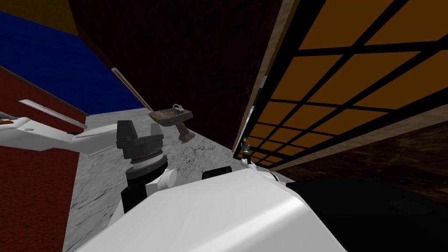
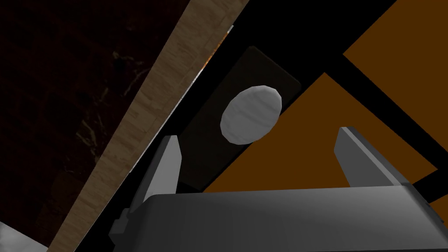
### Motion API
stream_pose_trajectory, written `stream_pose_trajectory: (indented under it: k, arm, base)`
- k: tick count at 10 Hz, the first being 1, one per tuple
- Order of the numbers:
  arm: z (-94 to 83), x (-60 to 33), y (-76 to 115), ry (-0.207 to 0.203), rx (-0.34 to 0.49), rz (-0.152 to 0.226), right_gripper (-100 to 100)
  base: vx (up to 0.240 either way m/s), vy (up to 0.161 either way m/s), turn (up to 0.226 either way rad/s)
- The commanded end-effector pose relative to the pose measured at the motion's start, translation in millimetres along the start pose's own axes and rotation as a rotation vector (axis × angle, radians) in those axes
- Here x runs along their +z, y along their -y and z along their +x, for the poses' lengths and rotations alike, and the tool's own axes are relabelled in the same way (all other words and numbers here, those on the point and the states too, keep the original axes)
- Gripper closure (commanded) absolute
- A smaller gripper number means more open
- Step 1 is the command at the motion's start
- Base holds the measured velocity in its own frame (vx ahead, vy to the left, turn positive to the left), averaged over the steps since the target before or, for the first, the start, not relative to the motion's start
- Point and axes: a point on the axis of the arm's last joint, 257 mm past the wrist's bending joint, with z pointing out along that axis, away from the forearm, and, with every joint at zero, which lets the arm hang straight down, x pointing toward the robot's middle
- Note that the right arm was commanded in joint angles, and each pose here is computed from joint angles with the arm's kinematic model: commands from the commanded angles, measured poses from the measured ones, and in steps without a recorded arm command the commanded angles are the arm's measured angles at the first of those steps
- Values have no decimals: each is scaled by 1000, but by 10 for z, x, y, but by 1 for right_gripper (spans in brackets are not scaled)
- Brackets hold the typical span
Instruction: Pull the door open
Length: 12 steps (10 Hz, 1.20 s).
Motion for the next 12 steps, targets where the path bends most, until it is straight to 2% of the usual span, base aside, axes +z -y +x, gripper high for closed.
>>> stream_pose_trajectory:
  k: [1,2,4,5,7,8,12]
  arm:
    - [30,9,35,6,72,-6,-100]
    - [30,9,35,6,85,-6,-100]
    - [69,20,84,13,178,-15,-100]
    - [69,20,84,13,194,-15,-100]
    - [108,29,133,20,287,-23,-100]
    - [108,29,133,19,301,-24,-100]
    - [162,40,204,28,452,-36,-100]
  base:
    - [-80,-29,42]
    - [-60,-18,21]
    - [-70,-8,44]
    - [-62,-17,15]
    - [-73,-11,40]
    - [-51,-12,20]
    - [-66,-10,30]
